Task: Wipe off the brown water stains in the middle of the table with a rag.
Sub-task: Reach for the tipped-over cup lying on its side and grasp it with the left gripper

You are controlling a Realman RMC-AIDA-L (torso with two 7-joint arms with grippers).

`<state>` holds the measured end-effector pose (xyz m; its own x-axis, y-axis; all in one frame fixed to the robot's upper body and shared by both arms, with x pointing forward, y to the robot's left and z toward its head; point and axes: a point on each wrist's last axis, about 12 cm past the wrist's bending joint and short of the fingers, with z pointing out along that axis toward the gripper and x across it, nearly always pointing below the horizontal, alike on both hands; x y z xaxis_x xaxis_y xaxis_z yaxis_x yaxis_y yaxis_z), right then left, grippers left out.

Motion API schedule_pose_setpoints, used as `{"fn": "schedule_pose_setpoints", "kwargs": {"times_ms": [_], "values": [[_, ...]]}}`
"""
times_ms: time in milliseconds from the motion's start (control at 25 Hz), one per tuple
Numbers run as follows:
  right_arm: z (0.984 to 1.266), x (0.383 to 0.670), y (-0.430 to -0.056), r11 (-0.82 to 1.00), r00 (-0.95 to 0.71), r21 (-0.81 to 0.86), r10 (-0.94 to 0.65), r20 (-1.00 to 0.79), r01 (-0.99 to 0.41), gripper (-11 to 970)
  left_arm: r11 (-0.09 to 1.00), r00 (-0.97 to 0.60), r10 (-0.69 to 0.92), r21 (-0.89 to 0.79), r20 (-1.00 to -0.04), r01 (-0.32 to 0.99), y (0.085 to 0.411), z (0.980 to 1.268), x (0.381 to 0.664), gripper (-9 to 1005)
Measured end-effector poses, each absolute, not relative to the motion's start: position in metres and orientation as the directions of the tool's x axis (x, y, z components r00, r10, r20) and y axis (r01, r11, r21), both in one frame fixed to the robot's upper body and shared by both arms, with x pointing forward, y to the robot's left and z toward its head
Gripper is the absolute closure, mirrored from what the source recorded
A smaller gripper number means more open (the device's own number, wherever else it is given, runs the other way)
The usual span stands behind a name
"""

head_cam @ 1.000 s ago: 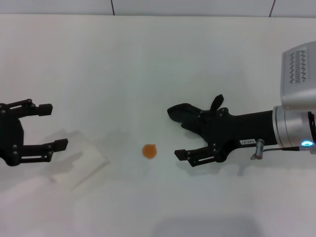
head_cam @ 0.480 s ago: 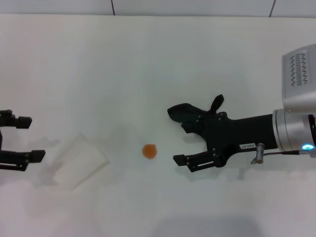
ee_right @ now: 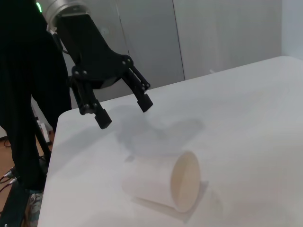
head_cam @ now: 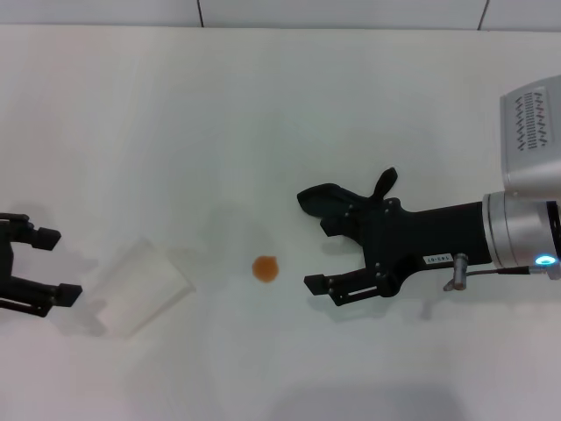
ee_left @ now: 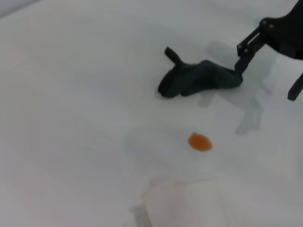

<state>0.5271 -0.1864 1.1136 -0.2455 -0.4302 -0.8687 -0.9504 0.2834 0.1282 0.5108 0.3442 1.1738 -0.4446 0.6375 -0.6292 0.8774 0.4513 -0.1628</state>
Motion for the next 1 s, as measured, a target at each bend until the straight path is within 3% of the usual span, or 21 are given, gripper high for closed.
{"fn": "schedule_pose_setpoints", "kwargs": {"times_ms": [640, 1000], "values": [[1.114, 0.526, -0.186, 0.280, -0.250, 0.138, -0.420, -0.872, -0.950, 120, 0.454, -0.526, 0.715, -0.267, -0.460, 0.850, 0.325, 1.167, 0.534, 135], [1.114, 0.524, -0.183, 0.270, -0.247, 0.141, -0.415, -0.876, -0.953, 120, 0.451, -0.517, 0.730, -0.253, -0.447, 0.856, 0.322, 1.165, 0.543, 134]]}}
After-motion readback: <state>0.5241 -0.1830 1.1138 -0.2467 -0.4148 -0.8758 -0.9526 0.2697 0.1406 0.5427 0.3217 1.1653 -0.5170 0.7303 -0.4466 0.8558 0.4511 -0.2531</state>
